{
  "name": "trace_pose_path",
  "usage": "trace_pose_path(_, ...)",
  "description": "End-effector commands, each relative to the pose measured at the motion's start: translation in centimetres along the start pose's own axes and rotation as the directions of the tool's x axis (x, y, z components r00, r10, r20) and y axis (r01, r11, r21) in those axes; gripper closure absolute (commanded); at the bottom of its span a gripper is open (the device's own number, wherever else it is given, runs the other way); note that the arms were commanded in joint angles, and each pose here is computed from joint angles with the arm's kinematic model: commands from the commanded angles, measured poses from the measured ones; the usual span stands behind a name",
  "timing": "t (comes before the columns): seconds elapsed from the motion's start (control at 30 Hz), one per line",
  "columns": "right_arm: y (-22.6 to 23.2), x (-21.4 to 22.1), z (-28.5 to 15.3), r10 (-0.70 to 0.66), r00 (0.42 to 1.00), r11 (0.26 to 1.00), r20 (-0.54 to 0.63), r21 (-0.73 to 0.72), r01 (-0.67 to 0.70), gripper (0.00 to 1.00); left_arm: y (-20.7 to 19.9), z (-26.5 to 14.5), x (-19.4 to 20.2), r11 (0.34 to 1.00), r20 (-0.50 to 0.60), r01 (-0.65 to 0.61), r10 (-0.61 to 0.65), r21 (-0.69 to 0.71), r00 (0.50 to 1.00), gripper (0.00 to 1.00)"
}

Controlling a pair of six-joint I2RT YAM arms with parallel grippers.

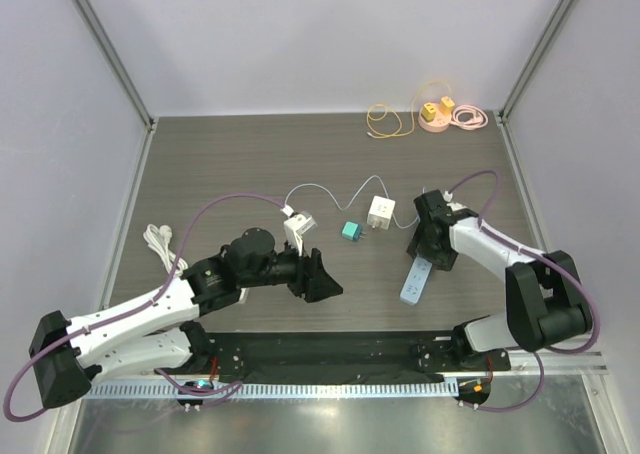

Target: Pull the plug off the socket

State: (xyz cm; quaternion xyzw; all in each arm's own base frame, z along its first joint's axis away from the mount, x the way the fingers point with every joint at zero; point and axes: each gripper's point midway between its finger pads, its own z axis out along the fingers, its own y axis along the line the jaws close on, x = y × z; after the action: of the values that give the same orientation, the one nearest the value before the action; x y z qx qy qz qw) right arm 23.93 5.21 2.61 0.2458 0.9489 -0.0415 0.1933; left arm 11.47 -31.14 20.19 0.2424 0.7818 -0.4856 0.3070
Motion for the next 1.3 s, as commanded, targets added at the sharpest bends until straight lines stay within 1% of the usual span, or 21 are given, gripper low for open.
trace_pose_path(0.0,-0.3,-1.7,0.0,-0.031,0.999,0.997,0.033,0.067,0.029,0.36,-0.3,-0.4,-0.3,0.999,0.021,-0.034,0.034,0.007,0.999,0.35)
trace_pose_path(0.03,-0.9,-1.6,0.0,-0.043,0.999,0.994,0.024,0.098,0.041,0.42,-0.3,-0.4,-0.3,0.999,0.023,-0.034,0.034,0.005,0.999,0.35)
trace_pose_path(0.07,-1.3,-1.5,0.1,-0.055,0.998,0.991,0.015,0.122,0.053,0.56,-0.3,-0.4,-0.3,0.999,0.023,-0.036,0.036,0.007,0.999,0.35)
trace_pose_path(0.13,-2.1,-1.5,0.1,-0.085,0.996,0.982,-0.011,0.166,0.085,0.70,-0.4,-0.4,-0.2,0.999,0.021,-0.039,0.039,0.010,0.999,0.35)
trace_pose_path(0.17,-2.7,-1.8,0.1,-0.086,0.996,0.977,-0.014,0.193,0.087,0.82,-0.4,-0.3,-0.1,0.999,0.020,-0.040,0.040,0.011,0.999,0.35)
trace_pose_path(0.27,-4.9,-3.2,0.0,-0.087,0.995,0.958,-0.040,0.272,0.095,0.98,-0.7,-0.3,0.1,0.999,0.015,-0.044,0.044,0.022,0.999,0.35)
trace_pose_path(0.33,-6.2,-3.6,0.2,-0.054,0.997,0.954,-0.061,0.293,0.070,0.99,-0.9,-0.3,0.0,0.999,0.019,-0.047,0.046,0.026,0.999,0.35)
trace_pose_path(0.37,-7.1,-3.9,0.5,0.002,0.996,0.959,-0.085,0.281,0.022,0.99,-0.8,-0.3,0.2,0.999,0.015,-0.046,0.045,0.025,0.999,0.35)
trace_pose_path(0.47,-8.0,-4.7,0.7,0.035,0.996,0.962,-0.083,0.273,-0.011,0.99,-1.0,-0.3,0.3,0.998,0.009,-0.044,0.043,0.036,0.999,0.36)
trace_pose_path(0.5,-9.1,-5.2,0.8,0.081,0.994,0.956,-0.080,0.288,-0.054,0.99,-1.1,-0.4,0.3,0.998,0.009,-0.041,0.041,0.040,0.999,0.36)
trace_pose_path(0.67,-10.4,-5.9,1.2,0.098,0.992,0.946,-0.080,0.317,-0.068,0.99,-1.4,-0.3,0.3,0.999,0.001,-0.024,0.024,0.048,1.000,0.36)
trace_pose_path(0.7,-10.5,-5.9,1.3,0.100,0.992,0.943,-0.078,0.324,-0.069,0.98,-1.5,-0.3,0.4,0.998,-0.008,-0.018,0.019,0.055,1.000,0.36)
trace_pose_path(0.73,-10.5,-5.8,1.3,0.101,0.992,0.943,-0.078,0.325,-0.070,0.93,-1.8,-0.4,0.2,0.998,-0.006,-0.017,0.017,0.062,1.000,0.36)
trace_pose_path(0.77,-10.6,-5.8,1.3,0.103,0.992,0.941,-0.075,0.329,-0.073,0.77,-1.9,-0.4,0.2,0.998,-0.013,-0.004,0.005,0.065,1.000,0.36)
trace_pose_path(0.8,-10.5,-5.9,1.1,0.105,0.992,0.943,-0.069,0.323,-0.077,0.65,-2.2,-0.5,0.2,0.997,-0.018,0.001,0.000,0.076,1.000,0.36)
trace_pose_path(0.83,-10.1,-6.1,1.0,0.105,0.992,0.952,-0.069,0.296,-0.080,0.46,-2.4,-0.7,0.3,0.997,-0.027,0.005,-0.003,0.080,1.000,0.36)
trace_pose_path(0.87,-9.7,-6.2,0.9,0.101,0.992,0.958,-0.069,0.274,-0.079,0.22,-2.8,-1.0,0.0,0.997,-0.022,0.008,-0.006,0.083,1.000,0.36)
trace_pose_path(0.93,-8.8,-6.8,0.1,0.102,0.994,0.973,-0.039,0.211,-0.092,0.05,-3.0,-1.6,-0.1,0.997,-0.022,0.014,-0.012,0.082,1.000,0.36)
trace_pose_path(1.0,-8.5,-7.1,-0.5,0.110,0.994,0.977,-0.010,0.183,-0.106,0.00,-3.2,-2.4,-0.5,0.997,-0.005,0.024,-0.024,0.070,1.000,0.36)
trace_pose_path(1.17,-5.9,-8.0,-3.1,0.118,0.990,0.993,0.079,0.006,-0.119,0.00,-3.3,-3.8,-0.4,0.998,-0.018,0.037,-0.036,0.043,0.999,0.32)
trace_pose_path(1.27,-5.9,-8.6,-5.1,0.118,0.976,0.993,0.181,0.010,-0.122,0.00,-2.7,-4.4,0.9,0.997,-0.038,0.065,-0.064,0.030,0.997,0.31)
